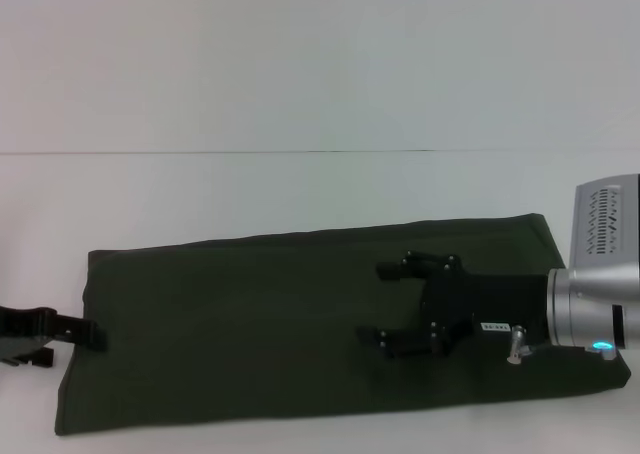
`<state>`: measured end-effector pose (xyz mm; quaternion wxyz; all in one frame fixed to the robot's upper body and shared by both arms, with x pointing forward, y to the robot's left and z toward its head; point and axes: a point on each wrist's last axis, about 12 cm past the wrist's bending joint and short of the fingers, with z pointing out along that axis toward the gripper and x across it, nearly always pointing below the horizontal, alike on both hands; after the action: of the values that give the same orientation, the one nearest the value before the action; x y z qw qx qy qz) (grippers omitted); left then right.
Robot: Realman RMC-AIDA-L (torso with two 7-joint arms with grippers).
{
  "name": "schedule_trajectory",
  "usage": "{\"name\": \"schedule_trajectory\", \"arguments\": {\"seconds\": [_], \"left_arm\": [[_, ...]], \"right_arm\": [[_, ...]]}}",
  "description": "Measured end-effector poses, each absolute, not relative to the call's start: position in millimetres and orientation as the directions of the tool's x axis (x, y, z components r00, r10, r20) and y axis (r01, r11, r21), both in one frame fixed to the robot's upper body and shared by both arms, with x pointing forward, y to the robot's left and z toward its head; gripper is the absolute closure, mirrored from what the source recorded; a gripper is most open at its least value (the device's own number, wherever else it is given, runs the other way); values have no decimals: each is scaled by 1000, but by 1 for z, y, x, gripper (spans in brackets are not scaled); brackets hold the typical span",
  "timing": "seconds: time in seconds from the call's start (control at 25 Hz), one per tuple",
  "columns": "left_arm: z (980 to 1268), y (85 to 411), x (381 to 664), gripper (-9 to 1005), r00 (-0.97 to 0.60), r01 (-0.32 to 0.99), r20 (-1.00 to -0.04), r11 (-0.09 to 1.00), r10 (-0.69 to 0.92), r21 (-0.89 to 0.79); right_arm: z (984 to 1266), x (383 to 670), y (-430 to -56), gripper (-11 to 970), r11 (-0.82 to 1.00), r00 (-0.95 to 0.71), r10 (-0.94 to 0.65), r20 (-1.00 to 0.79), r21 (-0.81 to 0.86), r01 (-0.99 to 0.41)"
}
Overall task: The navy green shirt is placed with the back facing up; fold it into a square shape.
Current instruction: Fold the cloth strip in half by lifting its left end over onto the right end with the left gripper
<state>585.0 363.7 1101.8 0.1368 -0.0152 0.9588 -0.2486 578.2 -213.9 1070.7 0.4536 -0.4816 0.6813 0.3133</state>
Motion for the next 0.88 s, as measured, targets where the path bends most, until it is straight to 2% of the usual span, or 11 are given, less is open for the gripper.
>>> {"name": "schedule_trajectory", "arguments": {"seconds": [0.88], "left_arm": [[1098, 356, 586, 110, -968, 61, -241, 880, -62, -471]], "right_arm": [[1070, 577, -214, 32, 337, -126, -370, -920, -6, -942]]}}
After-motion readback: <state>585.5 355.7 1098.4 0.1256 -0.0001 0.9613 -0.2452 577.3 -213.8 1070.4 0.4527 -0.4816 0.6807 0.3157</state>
